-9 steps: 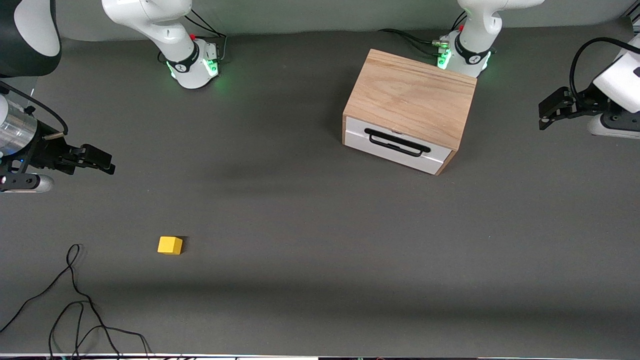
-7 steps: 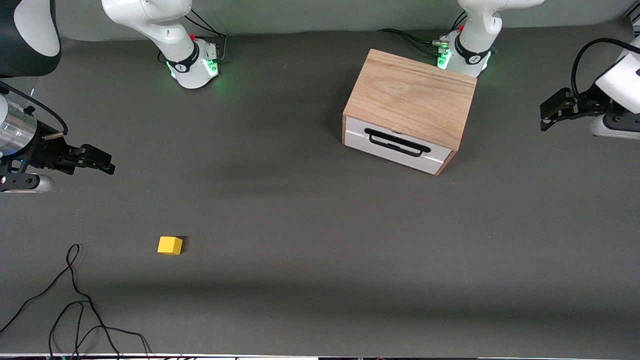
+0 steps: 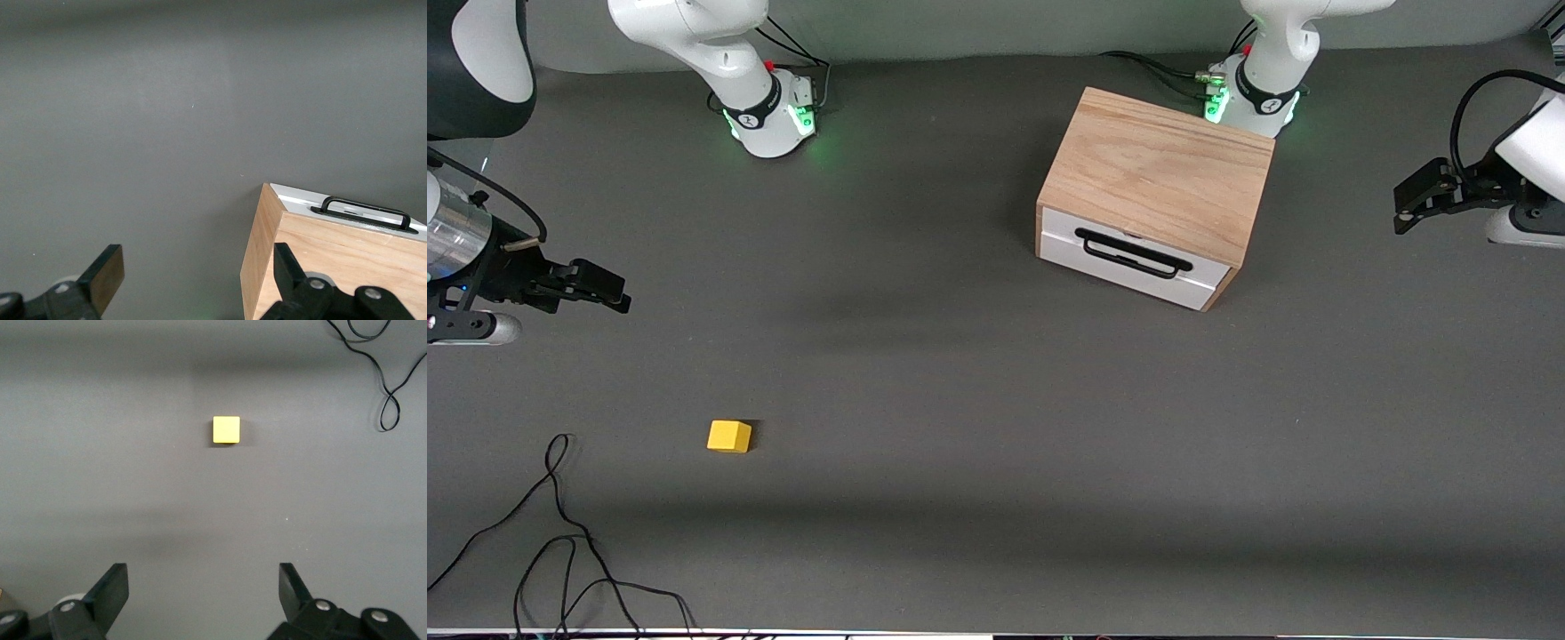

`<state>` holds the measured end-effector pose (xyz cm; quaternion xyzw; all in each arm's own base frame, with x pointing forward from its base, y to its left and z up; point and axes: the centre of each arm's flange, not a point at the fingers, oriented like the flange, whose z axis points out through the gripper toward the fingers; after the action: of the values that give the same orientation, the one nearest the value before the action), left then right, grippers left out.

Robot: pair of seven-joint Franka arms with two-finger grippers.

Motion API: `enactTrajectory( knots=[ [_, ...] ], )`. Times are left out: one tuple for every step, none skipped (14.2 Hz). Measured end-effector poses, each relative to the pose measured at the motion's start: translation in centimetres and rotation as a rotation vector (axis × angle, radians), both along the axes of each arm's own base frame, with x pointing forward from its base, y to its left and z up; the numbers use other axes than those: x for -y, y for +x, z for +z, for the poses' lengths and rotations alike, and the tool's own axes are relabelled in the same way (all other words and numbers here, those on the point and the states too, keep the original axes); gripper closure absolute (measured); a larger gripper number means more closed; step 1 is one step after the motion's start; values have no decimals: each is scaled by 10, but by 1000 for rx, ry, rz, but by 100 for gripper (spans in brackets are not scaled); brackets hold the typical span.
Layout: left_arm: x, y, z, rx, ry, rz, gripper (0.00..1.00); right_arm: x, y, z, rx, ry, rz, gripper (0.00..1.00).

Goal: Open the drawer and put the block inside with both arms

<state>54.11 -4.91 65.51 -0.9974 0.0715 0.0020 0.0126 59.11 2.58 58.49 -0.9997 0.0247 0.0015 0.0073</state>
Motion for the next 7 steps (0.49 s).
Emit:
enactTrajectory(
  knots=[
    [0,0,0,0,0,0,0,0,2,-1,6,0,0,0],
    [0,0,0,0,0,0,0,0,3,-2,10,0,0,0],
    [0,0,0,0,0,0,0,0,5,-4,14,-1,-1,0],
    [0,0,0,0,0,0,0,0,6,-6,11,-1,-1,0],
    [0,0,0,0,0,0,0,0,7,-9,7,-2,-1,0],
    [0,0,0,0,0,0,0,0,8,-11,3,-2,-2,0],
    [0,0,0,0,0,0,0,0,9,-13,0,-3,-3,0]
  ],
)
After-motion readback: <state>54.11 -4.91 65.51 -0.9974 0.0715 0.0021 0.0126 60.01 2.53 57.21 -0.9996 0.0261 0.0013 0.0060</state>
